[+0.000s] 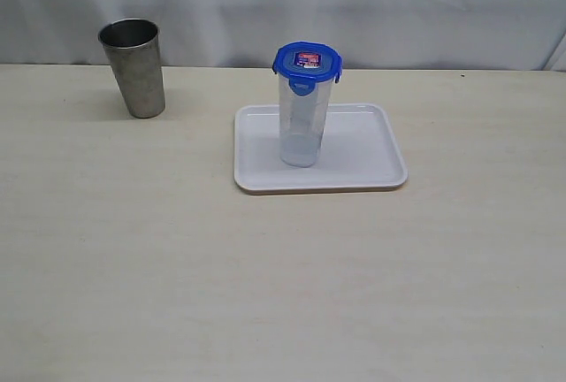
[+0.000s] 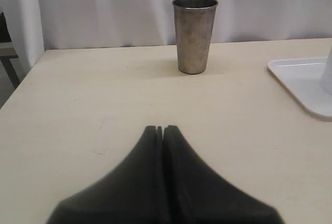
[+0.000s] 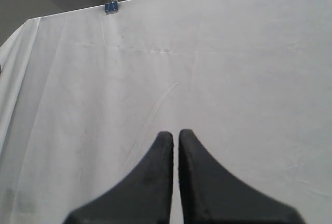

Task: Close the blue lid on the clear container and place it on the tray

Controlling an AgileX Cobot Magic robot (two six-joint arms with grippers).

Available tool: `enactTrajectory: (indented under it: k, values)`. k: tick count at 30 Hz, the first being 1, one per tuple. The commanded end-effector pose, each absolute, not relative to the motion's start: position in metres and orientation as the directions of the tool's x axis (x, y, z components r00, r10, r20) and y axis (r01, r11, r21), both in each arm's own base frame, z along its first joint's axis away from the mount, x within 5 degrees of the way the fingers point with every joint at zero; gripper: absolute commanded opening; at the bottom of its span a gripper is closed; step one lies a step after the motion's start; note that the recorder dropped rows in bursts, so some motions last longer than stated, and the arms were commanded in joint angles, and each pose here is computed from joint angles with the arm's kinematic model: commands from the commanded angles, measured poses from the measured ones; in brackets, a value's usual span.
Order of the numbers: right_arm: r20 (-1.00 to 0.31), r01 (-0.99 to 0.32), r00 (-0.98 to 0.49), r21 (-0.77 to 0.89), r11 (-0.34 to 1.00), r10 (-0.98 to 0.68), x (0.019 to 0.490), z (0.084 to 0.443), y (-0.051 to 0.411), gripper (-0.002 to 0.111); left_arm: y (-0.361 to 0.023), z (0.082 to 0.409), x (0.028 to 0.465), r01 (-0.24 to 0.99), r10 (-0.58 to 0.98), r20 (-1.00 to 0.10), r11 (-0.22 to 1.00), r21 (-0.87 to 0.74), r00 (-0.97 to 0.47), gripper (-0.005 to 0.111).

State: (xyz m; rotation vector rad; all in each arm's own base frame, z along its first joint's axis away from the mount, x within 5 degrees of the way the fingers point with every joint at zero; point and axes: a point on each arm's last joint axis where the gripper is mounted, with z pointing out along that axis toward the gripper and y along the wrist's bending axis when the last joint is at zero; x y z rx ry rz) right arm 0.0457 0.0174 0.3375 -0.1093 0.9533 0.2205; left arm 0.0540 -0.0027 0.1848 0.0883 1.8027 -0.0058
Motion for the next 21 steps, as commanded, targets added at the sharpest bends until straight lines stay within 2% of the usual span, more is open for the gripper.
enactTrajectory:
  k: [1, 21]
  values:
    - [-0.821, -0.225, 0.555, 0.009, 0.974, 0.136, 0.0456, 0.3357, 0.0167, 0.004, -0.0029, 0.1842, 0.0539, 0.059, 0.034, -0.973, 0.998, 0.021, -0.230, 0.000]
    - [-0.821, -0.225, 0.555, 0.009, 0.974, 0.136, 0.0456, 0.3357, 0.0167, 0.004, -0.0028, 0.1847, 0.0540, 0.058, 0.039, -0.974, 0.998, 0.027, -0.224, 0.000]
